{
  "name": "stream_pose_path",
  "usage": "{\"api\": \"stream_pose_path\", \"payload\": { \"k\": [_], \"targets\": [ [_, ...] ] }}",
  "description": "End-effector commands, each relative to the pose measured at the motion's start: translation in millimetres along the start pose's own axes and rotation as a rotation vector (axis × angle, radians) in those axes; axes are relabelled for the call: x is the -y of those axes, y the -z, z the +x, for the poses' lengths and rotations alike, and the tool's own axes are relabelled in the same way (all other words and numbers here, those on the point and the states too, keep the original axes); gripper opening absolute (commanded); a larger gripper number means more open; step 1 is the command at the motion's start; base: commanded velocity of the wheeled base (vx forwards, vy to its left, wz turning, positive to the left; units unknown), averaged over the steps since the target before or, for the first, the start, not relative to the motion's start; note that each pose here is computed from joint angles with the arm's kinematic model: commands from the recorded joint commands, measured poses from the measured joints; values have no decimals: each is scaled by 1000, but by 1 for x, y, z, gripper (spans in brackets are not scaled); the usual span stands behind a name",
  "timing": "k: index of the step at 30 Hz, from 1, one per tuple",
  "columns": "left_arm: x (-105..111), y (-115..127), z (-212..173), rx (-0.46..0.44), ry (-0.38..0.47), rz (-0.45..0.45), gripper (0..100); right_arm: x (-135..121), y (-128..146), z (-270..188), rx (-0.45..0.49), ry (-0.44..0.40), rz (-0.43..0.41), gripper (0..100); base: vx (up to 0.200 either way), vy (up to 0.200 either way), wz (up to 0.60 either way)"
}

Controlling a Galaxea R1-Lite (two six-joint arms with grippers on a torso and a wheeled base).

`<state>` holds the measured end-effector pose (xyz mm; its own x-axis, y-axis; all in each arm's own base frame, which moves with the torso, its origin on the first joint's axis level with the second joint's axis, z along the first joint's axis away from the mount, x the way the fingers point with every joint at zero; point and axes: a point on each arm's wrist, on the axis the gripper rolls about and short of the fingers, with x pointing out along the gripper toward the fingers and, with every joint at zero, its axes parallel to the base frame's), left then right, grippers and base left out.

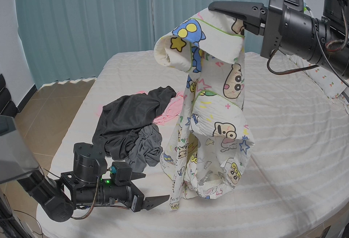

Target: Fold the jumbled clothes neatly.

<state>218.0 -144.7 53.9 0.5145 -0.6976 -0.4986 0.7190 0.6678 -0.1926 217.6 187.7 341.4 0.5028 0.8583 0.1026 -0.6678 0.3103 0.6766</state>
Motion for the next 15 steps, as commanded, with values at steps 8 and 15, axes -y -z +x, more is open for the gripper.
{"api": "stream_pose_path", "payload": {
  "k": [8, 15],
  "targets": [
    [-1, 20, 45, -30, 24, -62, 100, 1, 1, 5, -13, 5, 8, 0, 0, 0, 0],
    [-3, 28, 63, -36, 33, -57, 100, -1, -2, 8, -5, -3, 4, 0, 0, 0, 0]
  ]
}}
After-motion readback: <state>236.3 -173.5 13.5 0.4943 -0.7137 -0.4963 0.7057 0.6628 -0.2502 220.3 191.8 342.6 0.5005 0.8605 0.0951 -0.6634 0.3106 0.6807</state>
